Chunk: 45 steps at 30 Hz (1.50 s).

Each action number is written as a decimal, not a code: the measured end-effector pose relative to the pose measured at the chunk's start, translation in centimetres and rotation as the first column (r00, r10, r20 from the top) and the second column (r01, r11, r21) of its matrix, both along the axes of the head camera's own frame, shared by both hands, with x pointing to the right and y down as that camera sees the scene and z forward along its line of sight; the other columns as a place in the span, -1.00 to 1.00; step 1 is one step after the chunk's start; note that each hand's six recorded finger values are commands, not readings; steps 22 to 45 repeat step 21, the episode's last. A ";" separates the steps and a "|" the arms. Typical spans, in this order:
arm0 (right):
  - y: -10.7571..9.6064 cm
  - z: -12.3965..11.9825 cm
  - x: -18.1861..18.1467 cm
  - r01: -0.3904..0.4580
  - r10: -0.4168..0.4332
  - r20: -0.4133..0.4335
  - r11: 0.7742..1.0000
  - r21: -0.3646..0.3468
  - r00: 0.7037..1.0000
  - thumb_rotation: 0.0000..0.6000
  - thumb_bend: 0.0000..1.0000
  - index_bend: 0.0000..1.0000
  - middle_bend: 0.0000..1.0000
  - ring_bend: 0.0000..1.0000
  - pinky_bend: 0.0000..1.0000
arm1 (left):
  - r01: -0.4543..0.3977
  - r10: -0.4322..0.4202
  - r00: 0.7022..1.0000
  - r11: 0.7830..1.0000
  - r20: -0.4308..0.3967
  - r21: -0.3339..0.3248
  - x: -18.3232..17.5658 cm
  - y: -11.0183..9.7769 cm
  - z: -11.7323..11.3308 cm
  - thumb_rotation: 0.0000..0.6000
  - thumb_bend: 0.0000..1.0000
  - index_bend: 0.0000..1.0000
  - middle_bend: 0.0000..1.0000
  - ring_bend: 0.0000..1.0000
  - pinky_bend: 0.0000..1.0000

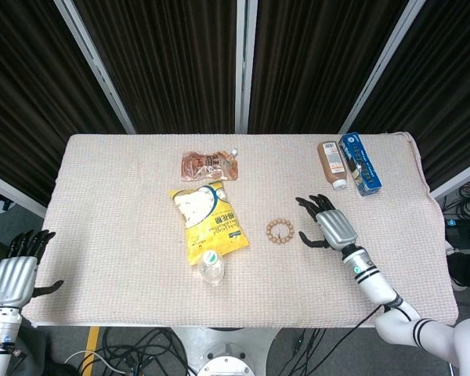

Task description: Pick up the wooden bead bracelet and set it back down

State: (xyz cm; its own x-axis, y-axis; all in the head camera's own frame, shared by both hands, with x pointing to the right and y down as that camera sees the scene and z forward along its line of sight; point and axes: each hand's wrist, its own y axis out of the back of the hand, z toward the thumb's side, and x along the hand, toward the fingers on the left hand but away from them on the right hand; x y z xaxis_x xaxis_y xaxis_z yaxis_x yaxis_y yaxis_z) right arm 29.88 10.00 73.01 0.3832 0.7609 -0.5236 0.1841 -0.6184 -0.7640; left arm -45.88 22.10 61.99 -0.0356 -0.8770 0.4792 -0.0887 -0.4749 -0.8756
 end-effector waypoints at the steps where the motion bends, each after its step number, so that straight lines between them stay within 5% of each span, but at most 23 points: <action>1: 0.0 -0.3 0.0 0.003 -0.002 -0.018 1.000 0.012 1.000 0.36 -0.29 -1.00 -0.78 -1.00 -1.00 | 0.001 -0.001 1.000 1.000 -0.002 0.002 0.0 0.0 0.0 1.00 -1.00 -0.74 -0.83 -1.00 -1.00; 7: 0.2 -3.7 2.6 -0.087 0.088 -0.011 0.992 0.087 0.996 0.88 -0.32 -1.00 -0.73 -1.00 -1.00 | 0.001 -0.001 1.000 0.999 -0.012 0.035 0.0 -0.3 -0.2 1.00 -1.00 -0.74 -0.83 -1.00 -1.00; 15: 3.8 -11.2 10.1 -0.247 0.261 -0.027 0.938 0.242 0.965 0.89 -0.30 -1.00 -0.79 -1.00 -1.00 | -0.013 0.013 1.000 0.996 -0.001 0.083 0.3 -0.5 -0.4 1.00 -1.00 -0.74 -0.83 -1.00 -1.00; 21: 7.7 -15.1 13.1 -0.286 0.317 -0.075 0.917 0.276 0.945 0.89 -0.28 -1.00 -0.82 -1.00 -1.00 | -0.020 0.018 1.000 0.993 0.022 0.113 0.4 -0.5 -0.7 1.00 -1.00 -0.74 -0.83 -1.00 -1.00; 45: 7.7 -15.1 13.1 -0.286 0.317 -0.075 0.917 0.276 0.945 0.89 -0.28 -1.00 -0.82 -1.00 -1.00 | -0.020 0.018 1.000 0.993 0.022 0.113 0.4 -0.5 -0.7 1.00 -1.00 -0.74 -0.83 -1.00 -1.00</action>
